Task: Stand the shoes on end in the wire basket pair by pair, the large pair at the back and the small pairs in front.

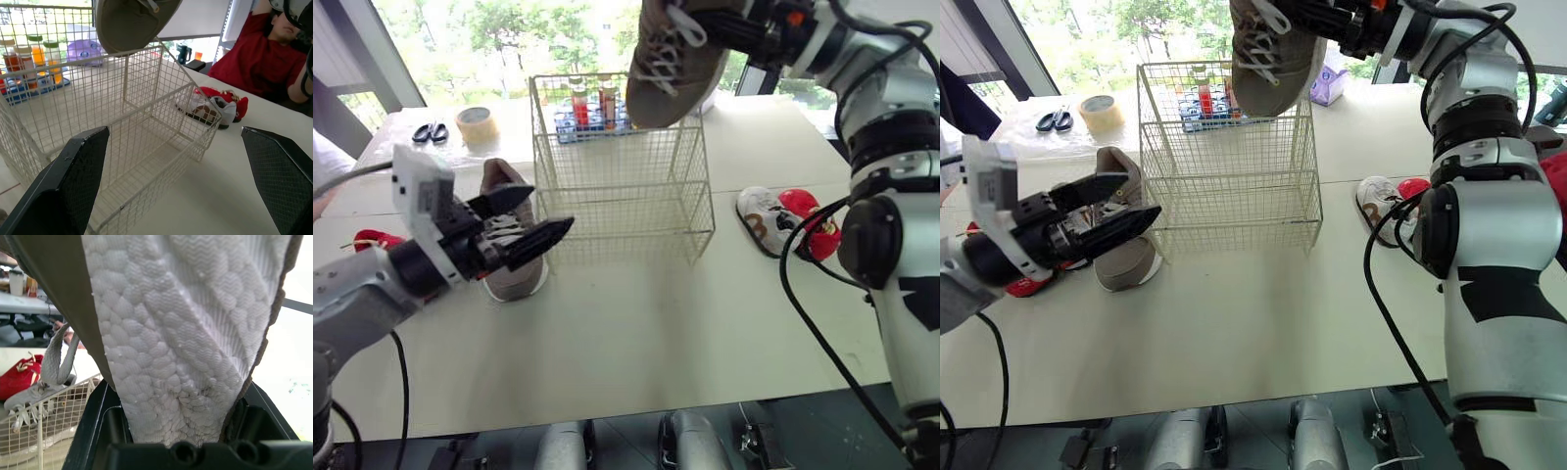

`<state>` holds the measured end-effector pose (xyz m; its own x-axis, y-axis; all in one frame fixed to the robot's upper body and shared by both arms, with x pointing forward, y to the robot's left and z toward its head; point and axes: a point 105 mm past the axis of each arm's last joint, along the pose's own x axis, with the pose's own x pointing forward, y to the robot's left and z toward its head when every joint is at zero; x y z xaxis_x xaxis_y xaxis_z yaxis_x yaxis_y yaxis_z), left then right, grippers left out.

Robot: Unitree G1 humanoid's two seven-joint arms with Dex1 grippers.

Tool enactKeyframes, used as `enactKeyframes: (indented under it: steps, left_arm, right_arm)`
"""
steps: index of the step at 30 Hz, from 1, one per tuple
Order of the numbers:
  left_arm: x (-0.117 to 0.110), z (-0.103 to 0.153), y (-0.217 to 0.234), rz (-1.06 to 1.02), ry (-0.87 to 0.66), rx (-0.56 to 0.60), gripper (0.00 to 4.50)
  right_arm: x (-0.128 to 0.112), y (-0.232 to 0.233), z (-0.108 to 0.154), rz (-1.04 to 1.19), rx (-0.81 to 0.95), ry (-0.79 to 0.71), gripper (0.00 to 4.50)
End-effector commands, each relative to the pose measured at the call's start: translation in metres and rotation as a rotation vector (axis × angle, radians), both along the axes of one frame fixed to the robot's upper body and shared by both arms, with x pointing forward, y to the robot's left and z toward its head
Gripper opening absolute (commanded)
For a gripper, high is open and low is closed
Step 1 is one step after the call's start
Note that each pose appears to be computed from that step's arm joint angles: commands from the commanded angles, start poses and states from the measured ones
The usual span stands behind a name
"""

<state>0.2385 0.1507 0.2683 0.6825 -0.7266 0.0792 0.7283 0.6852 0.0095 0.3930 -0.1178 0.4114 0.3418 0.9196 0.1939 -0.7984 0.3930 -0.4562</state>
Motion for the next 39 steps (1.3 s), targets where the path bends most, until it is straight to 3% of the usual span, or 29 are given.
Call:
enactKeyframes:
  steps: [1, 12, 17, 18, 29, 39]
  left_arm:
    - [-0.004, 0.009, -0.003, 0.006, -0.056, -0.027, 4.41]
    - [0.008, 0.004, -0.004, 0.032, -0.055, -0.044, 4.41]
    - [0.012, 0.004, -0.007, 0.028, -0.06, -0.052, 4.5]
    - [0.013, 0.003, -0.007, 0.029, -0.058, -0.053, 4.5]
    - [0.023, 0.0, -0.015, -0.011, -0.055, -0.05, 4.5]
    - [0.027, -0.006, -0.022, -0.044, -0.039, -0.051, 4.5]
  right_arm:
    - [-0.001, 0.009, 0.0, 0.004, -0.06, -0.033, 1.71]
    - [0.026, 0.002, -0.021, -0.199, -0.086, 0.024, 1.71]
    - [0.036, -0.015, -0.021, -0.33, -0.052, 0.013, 4.18]
    - [0.035, -0.019, -0.017, -0.34, -0.031, 0.008, 4.47]
    - [0.024, -0.029, -0.006, -0.242, 0.068, 0.05, 4.47]
    - [0.024, -0.028, -0.019, -0.198, 0.044, 0.121, 4.47]
